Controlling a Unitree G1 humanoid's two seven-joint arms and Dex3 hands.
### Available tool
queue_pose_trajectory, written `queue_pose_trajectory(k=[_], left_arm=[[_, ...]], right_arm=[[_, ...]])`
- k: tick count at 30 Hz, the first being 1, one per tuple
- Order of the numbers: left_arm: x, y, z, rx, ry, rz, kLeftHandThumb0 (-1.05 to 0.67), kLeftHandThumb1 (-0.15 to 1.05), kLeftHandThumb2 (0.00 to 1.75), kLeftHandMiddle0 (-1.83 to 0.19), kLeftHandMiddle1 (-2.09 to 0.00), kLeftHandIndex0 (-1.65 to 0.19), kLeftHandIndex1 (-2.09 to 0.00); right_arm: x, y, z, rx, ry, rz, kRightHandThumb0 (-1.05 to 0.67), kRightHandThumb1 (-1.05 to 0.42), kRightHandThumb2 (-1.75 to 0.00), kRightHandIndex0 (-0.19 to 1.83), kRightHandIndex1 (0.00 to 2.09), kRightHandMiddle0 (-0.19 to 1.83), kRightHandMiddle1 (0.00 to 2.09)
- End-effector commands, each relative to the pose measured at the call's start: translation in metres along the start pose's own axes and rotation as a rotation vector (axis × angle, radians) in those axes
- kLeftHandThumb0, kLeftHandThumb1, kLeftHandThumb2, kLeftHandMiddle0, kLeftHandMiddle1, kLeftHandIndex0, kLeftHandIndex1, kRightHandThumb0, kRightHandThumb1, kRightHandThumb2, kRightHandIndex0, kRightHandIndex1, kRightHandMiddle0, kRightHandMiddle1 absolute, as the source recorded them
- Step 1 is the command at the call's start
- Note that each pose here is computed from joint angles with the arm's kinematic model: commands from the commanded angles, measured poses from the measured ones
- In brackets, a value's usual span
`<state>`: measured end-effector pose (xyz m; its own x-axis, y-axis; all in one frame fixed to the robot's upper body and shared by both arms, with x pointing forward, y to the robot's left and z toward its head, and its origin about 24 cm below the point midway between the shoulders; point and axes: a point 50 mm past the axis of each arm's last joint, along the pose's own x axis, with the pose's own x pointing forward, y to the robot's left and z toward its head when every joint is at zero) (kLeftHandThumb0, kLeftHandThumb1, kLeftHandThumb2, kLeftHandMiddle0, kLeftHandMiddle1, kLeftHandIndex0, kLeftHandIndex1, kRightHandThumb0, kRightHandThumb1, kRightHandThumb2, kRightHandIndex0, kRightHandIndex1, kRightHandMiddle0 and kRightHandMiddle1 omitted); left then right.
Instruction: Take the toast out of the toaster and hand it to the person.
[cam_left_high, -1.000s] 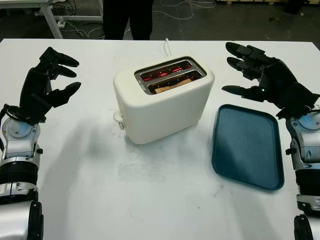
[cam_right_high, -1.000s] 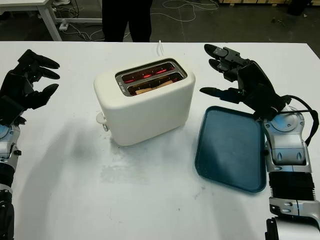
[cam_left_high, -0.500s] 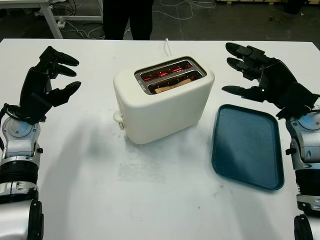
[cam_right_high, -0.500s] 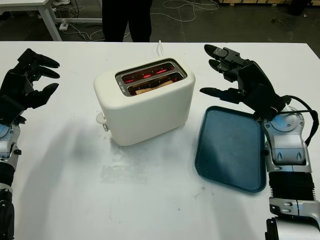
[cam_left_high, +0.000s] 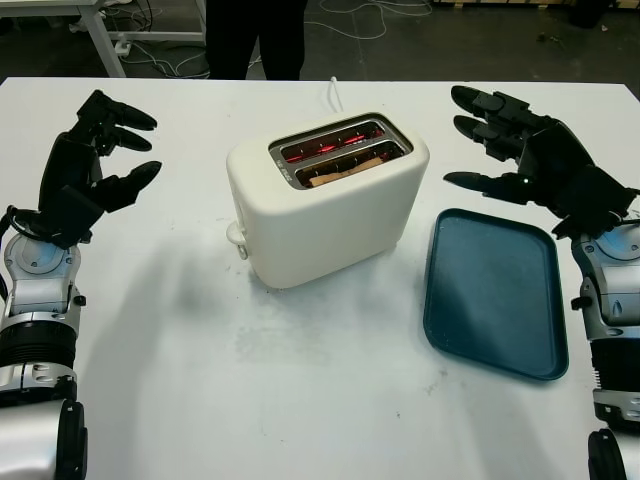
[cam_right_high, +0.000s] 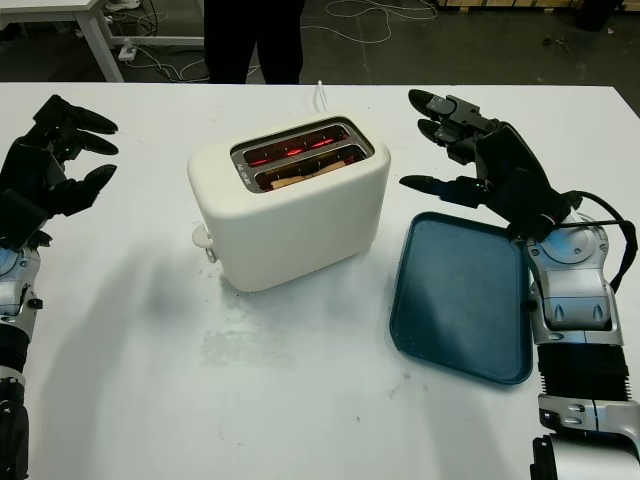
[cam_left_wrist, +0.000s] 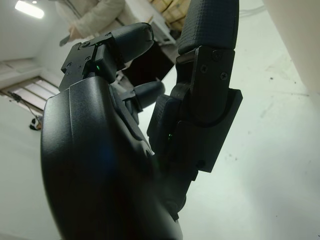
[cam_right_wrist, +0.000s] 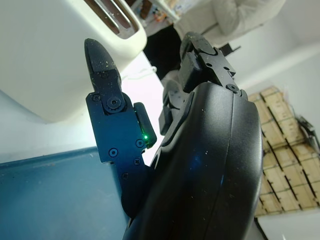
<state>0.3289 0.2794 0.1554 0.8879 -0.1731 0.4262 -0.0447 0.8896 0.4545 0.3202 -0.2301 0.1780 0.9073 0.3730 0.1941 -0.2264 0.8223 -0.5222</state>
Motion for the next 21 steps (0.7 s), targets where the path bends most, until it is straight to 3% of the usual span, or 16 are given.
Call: queue_pose_trajectory(k=[1,21], left_arm=[[0.0,-0.0001,0.0008,0.009,-0.004,0.0,-1.05,0.92,0.26,-0.02,-1.61,-0.08,-1.47],[0.0005,0.0004,0.0014,0.014,0.002,-0.003,-1.05,0.92,0.27,-0.04,-1.6,-0.09,-1.47]], right_arm=[[-0.0003,0.0014,-0.001,0.016,-0.01,0.001,-0.4,-0.84,0.0,0.32,0.0,0.3,0.0],[-0.0009,0.0018,-0.0018,0.005,-0.002,-0.001,-0.43,-0.84,0.0,0.32,0.01,0.3,0.0]])
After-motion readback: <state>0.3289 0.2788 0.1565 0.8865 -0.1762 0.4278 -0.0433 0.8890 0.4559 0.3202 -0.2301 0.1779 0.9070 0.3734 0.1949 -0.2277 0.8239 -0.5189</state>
